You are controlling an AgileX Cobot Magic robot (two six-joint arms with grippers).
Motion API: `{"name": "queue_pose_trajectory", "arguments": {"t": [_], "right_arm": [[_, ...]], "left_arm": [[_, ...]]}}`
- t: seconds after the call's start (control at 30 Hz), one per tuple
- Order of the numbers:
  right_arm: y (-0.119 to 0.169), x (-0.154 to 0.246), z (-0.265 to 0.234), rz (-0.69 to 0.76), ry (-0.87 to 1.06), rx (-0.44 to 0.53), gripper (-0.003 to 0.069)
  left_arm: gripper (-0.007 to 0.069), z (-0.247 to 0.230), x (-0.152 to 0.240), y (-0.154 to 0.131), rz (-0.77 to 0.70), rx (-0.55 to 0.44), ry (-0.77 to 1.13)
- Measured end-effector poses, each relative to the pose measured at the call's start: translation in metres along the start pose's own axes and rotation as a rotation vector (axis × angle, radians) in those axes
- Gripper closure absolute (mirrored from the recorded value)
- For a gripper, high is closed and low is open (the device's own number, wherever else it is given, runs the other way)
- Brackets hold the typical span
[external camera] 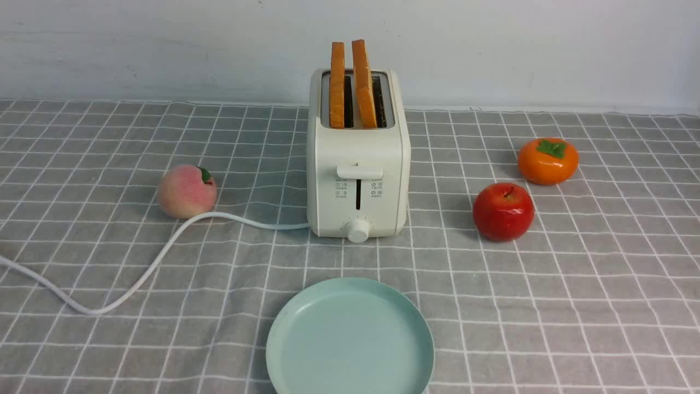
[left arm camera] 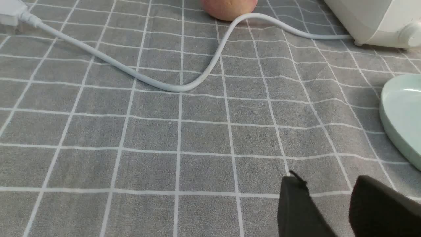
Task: Take toasted bread from bread machine on grey coffee table place on plate.
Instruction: 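Reach for a toast slice standing in the toaster with the left gripper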
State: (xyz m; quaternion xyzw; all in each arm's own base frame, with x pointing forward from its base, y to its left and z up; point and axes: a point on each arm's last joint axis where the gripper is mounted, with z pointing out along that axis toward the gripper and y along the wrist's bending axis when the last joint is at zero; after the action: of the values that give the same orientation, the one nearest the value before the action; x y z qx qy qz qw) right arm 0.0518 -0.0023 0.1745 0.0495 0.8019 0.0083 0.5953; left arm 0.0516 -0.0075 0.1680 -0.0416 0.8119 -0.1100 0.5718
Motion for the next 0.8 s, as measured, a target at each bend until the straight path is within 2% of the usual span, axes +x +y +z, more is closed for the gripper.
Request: {"name": "queue_pose_trajectory", "arguments": {"t": [0.3,0.8], "right_arm": [[0.0,0.0,0.0,0.0,0.0,0.0,0.0419],[0.0,0.0,0.0,0.0,0.0,0.0,0.0419]], "left_arm": [[0.0387,0.0,0.0,0.0002,0.005,-0.002,0.0],[0.0387,-0.0001,-0.0025,0.0045,0.14,-0.051,-0.024]]}}
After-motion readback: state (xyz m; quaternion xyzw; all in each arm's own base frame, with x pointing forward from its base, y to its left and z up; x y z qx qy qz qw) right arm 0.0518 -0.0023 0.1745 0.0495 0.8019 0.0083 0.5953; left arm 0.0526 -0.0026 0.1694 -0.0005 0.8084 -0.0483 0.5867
